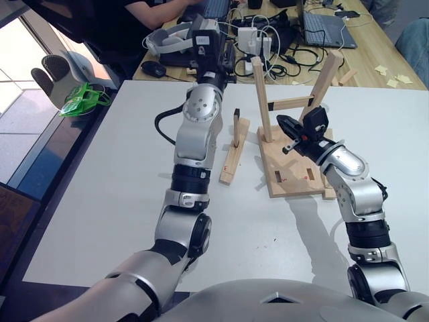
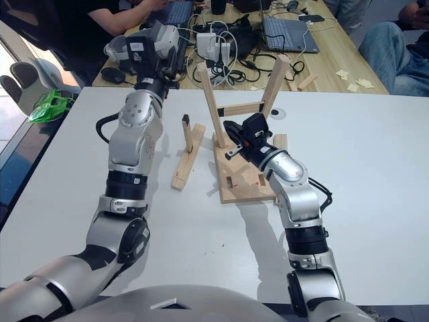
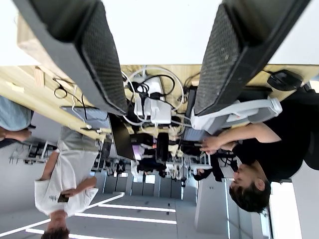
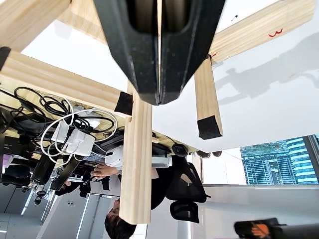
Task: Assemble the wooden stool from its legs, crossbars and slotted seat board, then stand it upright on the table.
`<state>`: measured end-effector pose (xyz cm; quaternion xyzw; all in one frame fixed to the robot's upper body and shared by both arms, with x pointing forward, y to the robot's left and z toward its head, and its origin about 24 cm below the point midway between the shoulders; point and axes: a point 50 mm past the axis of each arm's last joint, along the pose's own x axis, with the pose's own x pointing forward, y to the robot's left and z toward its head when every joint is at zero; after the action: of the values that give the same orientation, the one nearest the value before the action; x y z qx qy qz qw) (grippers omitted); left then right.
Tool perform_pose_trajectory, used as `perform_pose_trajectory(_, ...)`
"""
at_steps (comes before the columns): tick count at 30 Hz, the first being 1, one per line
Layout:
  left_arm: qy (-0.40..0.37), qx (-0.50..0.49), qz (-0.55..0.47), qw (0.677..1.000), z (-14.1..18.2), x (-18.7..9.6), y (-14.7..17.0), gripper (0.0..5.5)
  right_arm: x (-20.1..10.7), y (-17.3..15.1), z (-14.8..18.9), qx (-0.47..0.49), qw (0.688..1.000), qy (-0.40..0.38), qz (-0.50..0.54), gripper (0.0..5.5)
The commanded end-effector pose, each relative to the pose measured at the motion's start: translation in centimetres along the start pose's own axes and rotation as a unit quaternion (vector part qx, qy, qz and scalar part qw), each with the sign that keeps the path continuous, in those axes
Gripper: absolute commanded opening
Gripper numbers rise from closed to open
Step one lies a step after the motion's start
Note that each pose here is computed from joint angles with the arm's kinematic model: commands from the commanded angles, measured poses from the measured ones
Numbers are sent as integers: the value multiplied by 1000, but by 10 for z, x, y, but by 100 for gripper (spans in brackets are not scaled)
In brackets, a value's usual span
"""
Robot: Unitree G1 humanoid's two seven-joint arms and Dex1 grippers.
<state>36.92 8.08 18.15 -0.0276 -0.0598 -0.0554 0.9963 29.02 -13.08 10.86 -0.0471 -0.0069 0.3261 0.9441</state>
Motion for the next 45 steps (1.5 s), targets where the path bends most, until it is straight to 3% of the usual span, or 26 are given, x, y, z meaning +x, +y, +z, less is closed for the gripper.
perform_pose_trajectory(1, 19, -2, 5, 1000, 1, 4, -9, 248, 1, 0, 0, -7, 1000, 3, 1, 0)
perform_pose_trajectory(7, 36, 13, -4, 999, -12, -2, -19, 248, 0, 1, -2, -7, 1000, 8, 5, 0)
perform_pose_trajectory(24, 14, 1, -29, 999, -5, 0, -29, 248, 1, 4, -3, -11, 1000, 13, 12, 0)
perform_pose_trajectory(26, 73, -2, -29, 997, -31, -1, -27, 248, 0, 5, -2, -11, 1000, 13, 13, 0)
perform_pose_trajectory(30, 283, 43, -30, 958, -133, -29, -14, 248, 1, 6, -1, -12, 1000, 13, 17, 0)
perform_pose_trajectory(33, 332, 52, -21, 942, -156, -40, -2, 248, 2, 7, 0, -12, 1000, 12, 22, 0)
perform_pose_trajectory(39, 292, 35, -19, 956, -134, -23, -4, 248, 3, 7, -1, -11, 1000, 11, 18, 0)
perform_pose_trajectory(42, 243, 12, -19, 970, -105, -10, -9, 248, 4, 7, 0, -12, 1000, 9, 17, 0)
perform_pose_trajectory(45, 164, -8, -26, 986, -54, 4, -13, 248, 4, 4, 0, -12, 1000, 8, 13, 0)
